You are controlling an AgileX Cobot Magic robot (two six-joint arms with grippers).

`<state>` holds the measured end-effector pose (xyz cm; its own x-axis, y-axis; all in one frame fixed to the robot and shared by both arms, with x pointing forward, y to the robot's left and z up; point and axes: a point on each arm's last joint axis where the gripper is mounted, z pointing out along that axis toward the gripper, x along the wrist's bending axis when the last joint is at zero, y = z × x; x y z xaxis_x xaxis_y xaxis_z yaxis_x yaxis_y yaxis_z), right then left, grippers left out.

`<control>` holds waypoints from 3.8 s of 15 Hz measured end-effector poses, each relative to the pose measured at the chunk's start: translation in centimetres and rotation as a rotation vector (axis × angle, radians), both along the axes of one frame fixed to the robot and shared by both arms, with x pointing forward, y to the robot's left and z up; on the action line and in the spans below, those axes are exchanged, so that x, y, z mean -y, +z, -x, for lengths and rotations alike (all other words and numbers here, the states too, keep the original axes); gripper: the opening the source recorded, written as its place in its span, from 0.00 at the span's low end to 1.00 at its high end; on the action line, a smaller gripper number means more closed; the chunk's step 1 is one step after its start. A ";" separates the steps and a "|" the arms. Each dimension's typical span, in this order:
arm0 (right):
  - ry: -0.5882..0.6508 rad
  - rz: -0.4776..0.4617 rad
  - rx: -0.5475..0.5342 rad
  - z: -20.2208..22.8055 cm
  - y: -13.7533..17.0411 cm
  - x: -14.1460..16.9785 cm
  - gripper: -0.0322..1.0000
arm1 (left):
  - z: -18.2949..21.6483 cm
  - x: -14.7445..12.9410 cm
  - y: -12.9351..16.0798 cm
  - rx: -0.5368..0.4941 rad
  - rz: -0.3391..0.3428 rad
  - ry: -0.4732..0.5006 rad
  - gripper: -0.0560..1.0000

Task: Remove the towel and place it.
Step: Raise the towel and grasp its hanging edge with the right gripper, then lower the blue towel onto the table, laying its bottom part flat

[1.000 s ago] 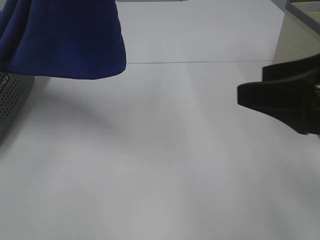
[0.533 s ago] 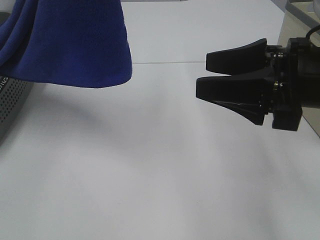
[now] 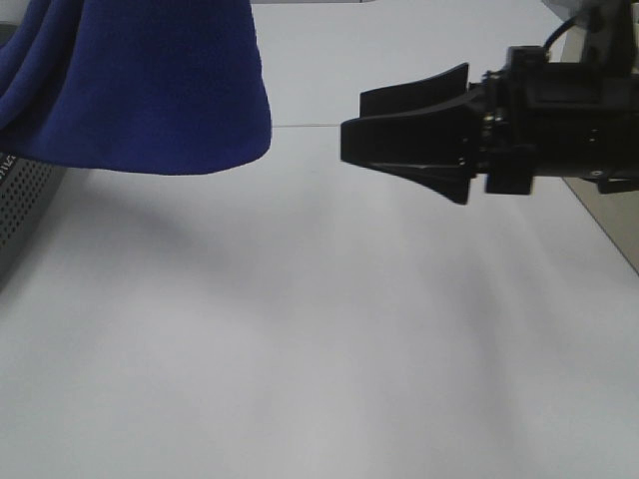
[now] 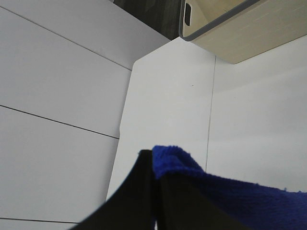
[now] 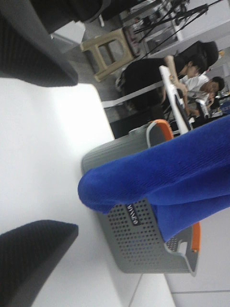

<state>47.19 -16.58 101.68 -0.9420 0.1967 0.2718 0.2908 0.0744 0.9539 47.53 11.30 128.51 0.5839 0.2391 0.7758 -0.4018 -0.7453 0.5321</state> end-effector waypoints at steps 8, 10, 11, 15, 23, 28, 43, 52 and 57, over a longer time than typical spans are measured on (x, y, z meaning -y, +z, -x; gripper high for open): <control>0.031 0.191 0.107 -3.9 -1.1 -8.0 0.76 | 0.2 0.1 -0.3 -0.035 -0.006 -0.012 0.05; 0.060 0.157 0.127 -4.2 -0.4 -8.6 0.75 | 0.2 0.0 -0.4 -0.050 -0.019 -0.014 0.05; 0.068 0.145 0.134 -4.3 -0.1 -8.9 0.74 | 0.2 0.0 -0.4 -0.051 -0.020 -0.014 0.05; 0.062 0.133 0.085 -4.3 0.0 -8.9 0.46 | 0.2 0.0 -0.4 -0.049 -0.023 -0.011 0.05; -0.006 0.328 -0.133 -2.8 2.7 -7.4 0.05 | -1.1 0.8 -1.7 -0.102 -0.022 0.018 0.05; -0.243 0.825 -0.236 -2.8 7.8 -3.6 0.05 | -3.2 2.4 -2.9 -0.188 0.122 0.090 0.05; -0.585 0.921 -0.149 -3.0 19.8 -0.4 0.05 | -3.4 -0.2 -4.2 -0.375 0.111 0.437 0.05; -0.550 0.775 -0.364 0.4 19.1 -0.3 0.05 | 0.2 -1.4 -3.8 -0.796 0.386 0.616 0.05; -0.552 0.663 -0.283 2.5 22.7 0.4 0.05 | 1.6 -2.4 -2.0 -0.793 0.474 0.612 0.05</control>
<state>44.65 -16.99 124.40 -0.5825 0.7990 0.1491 0.6651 0.3631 0.6525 45.96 13.71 126.53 0.5564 0.8308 -0.0126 0.5462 -0.3543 0.7591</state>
